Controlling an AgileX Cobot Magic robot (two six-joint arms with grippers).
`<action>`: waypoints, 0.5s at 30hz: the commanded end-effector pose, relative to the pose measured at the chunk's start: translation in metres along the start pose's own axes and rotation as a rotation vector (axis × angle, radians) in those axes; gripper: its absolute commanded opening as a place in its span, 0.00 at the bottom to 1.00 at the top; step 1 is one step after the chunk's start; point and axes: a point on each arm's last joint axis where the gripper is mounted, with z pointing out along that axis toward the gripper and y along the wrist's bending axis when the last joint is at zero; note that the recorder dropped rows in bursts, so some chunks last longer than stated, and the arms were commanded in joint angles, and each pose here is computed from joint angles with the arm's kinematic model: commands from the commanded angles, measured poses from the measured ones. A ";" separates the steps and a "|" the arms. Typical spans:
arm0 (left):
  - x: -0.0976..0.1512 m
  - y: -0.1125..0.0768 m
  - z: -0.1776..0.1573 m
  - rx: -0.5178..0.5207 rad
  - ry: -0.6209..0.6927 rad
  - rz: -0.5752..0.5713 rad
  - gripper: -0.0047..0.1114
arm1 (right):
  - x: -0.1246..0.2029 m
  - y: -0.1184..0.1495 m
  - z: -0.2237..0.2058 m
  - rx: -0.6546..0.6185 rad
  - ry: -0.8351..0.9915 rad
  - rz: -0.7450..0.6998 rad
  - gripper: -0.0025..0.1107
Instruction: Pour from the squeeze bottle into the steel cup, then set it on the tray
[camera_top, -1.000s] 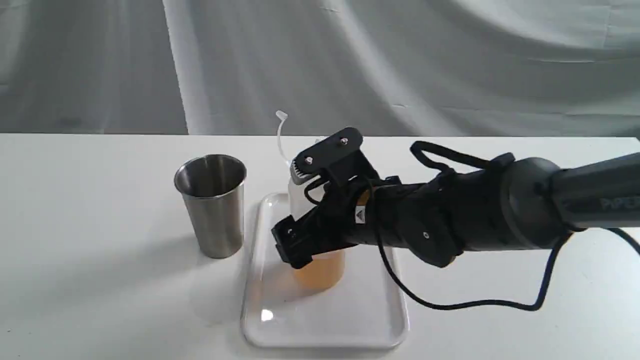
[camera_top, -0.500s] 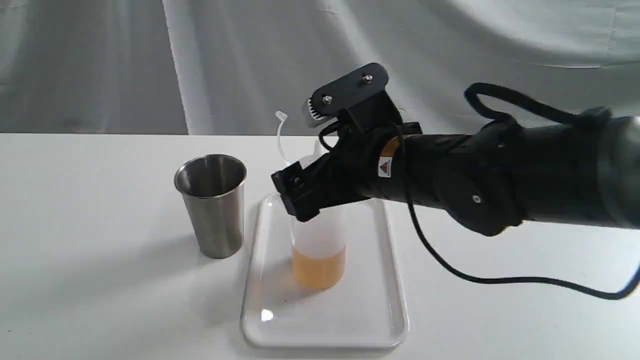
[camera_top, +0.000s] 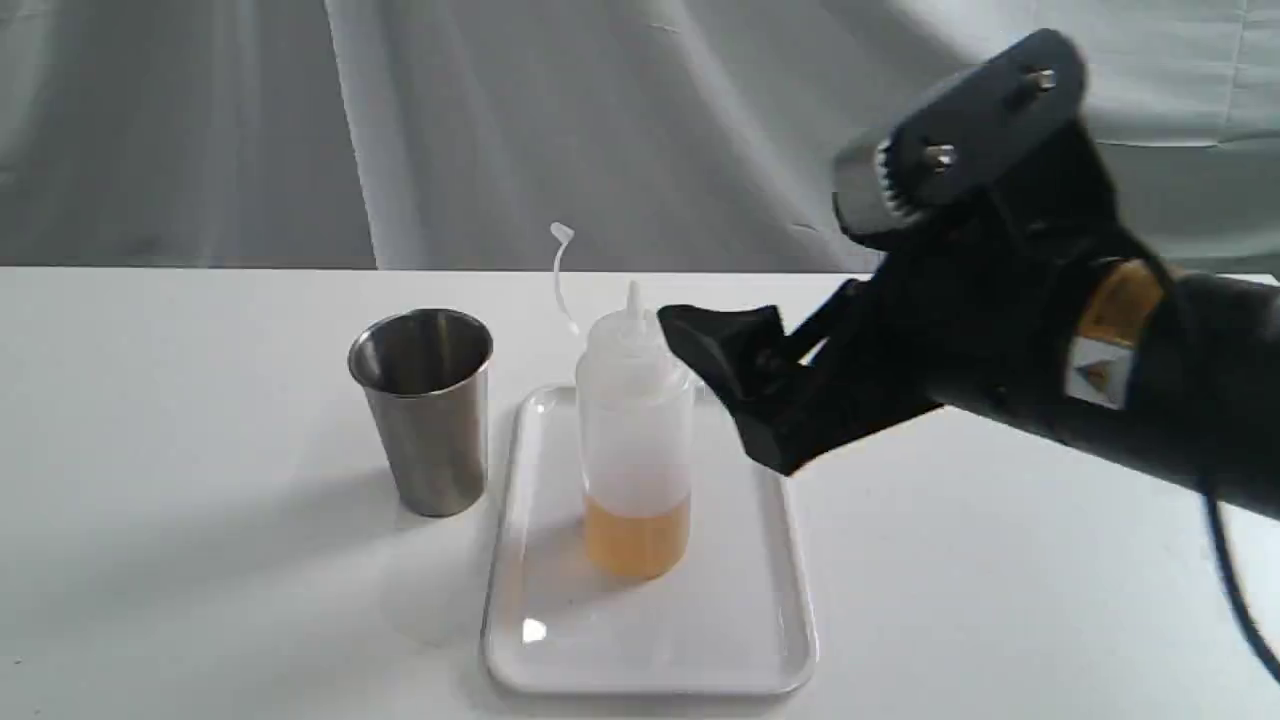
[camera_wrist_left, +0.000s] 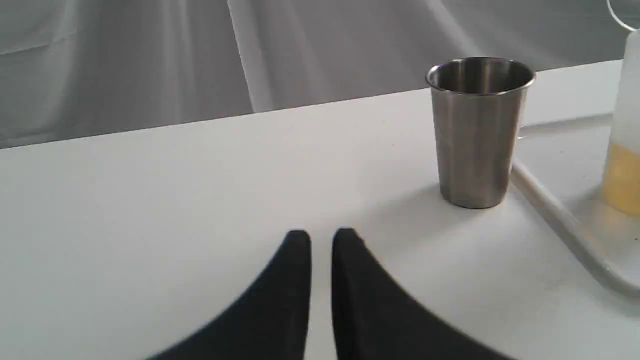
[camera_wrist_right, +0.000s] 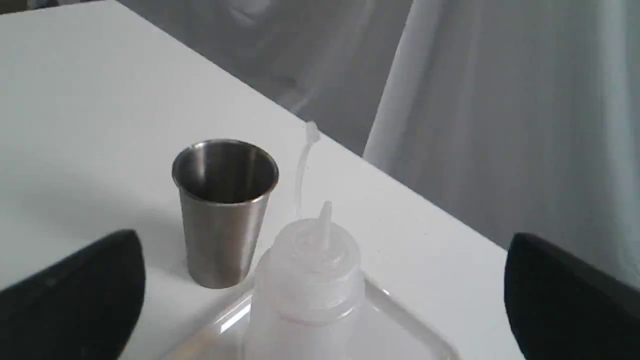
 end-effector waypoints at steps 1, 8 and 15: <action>0.001 0.000 0.000 0.002 -0.007 -0.001 0.11 | 0.001 0.000 -0.029 0.013 -0.055 -0.018 0.85; 0.001 0.000 0.000 0.002 -0.007 -0.001 0.11 | 0.003 0.000 -0.081 0.044 -0.114 0.057 0.52; 0.001 0.000 0.000 0.002 -0.007 -0.001 0.11 | 0.010 0.000 -0.108 0.050 -0.005 0.131 0.06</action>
